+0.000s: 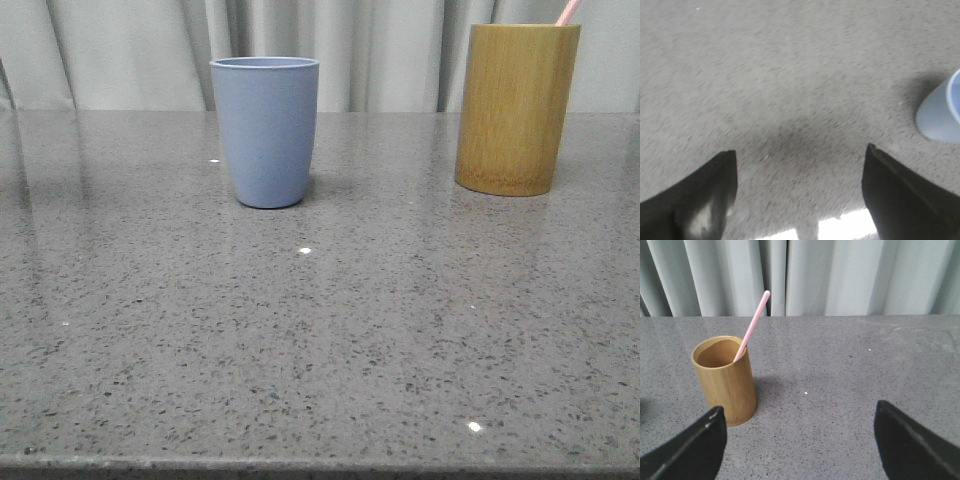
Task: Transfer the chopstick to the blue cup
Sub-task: 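Open the left gripper and lift it away from the blue cup, then move the right gripper over the pink stick in the bamboo cup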
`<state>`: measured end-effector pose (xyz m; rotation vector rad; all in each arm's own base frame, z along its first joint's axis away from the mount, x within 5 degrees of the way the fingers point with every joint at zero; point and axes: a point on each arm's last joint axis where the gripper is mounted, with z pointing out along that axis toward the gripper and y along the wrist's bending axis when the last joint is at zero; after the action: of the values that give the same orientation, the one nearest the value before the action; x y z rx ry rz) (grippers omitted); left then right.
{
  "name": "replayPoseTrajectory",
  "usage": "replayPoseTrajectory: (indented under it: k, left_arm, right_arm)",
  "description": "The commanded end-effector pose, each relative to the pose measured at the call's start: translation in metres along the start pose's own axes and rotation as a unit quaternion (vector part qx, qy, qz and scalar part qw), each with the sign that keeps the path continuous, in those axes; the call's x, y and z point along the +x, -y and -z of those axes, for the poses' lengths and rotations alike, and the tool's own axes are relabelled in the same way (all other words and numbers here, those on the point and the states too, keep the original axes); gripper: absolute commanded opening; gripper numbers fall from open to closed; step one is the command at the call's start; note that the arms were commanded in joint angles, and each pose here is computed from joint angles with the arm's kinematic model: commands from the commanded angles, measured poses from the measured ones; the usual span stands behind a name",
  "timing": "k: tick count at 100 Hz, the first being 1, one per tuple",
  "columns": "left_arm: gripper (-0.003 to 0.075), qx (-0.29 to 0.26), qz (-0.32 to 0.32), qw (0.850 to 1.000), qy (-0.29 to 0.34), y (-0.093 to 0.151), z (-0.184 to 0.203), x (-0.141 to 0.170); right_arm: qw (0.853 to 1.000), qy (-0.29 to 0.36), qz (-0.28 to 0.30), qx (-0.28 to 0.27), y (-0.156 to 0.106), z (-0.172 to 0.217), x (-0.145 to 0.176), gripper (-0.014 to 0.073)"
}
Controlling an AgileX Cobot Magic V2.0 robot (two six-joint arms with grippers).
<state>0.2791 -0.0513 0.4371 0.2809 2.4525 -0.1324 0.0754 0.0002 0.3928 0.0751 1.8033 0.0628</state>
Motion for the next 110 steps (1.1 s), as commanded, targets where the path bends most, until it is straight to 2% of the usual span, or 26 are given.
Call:
replayPoseTrajectory:
  k: [1, 20, 44, 58, 81, 110]
  left_arm:
    - [0.0503, -0.006, 0.016, 0.997, 0.071, -0.003, 0.032, 0.012]
    - [0.0503, -0.008, 0.023, 0.995, 0.097, 0.001, 0.05, 0.07]
    - [0.0503, -0.001, 0.056, 0.992, 0.114, 0.007, 0.05, 0.144]
    - [0.0503, -0.002, 0.056, 0.991, 0.122, 0.009, 0.051, 0.176]
    - [0.0503, -0.002, 0.055, 0.989, 0.135, 0.01, 0.054, 0.19]
    - [0.0503, -0.002, 0.055, 0.989, 0.136, 0.01, 0.054, 0.19]
  right_arm:
    - [0.999, 0.047, 0.004, -0.002, -0.001, 0.001, -0.015, 0.0602]
    - [0.999, 0.047, 0.004, -0.002, -0.001, 0.001, -0.015, 0.0602]
    - [0.999, 0.047, 0.004, -0.002, -0.001, 0.001, -0.015, 0.0602]
    - [0.999, 0.047, 0.004, -0.002, -0.001, 0.001, -0.015, 0.0602]
    - [0.998, 0.062, -0.018, -0.017, -0.004, -0.014, -0.022, 0.0602]
    - [0.994, 0.105, -0.036, -0.019, -0.004, -0.078, -0.037, 0.0602]
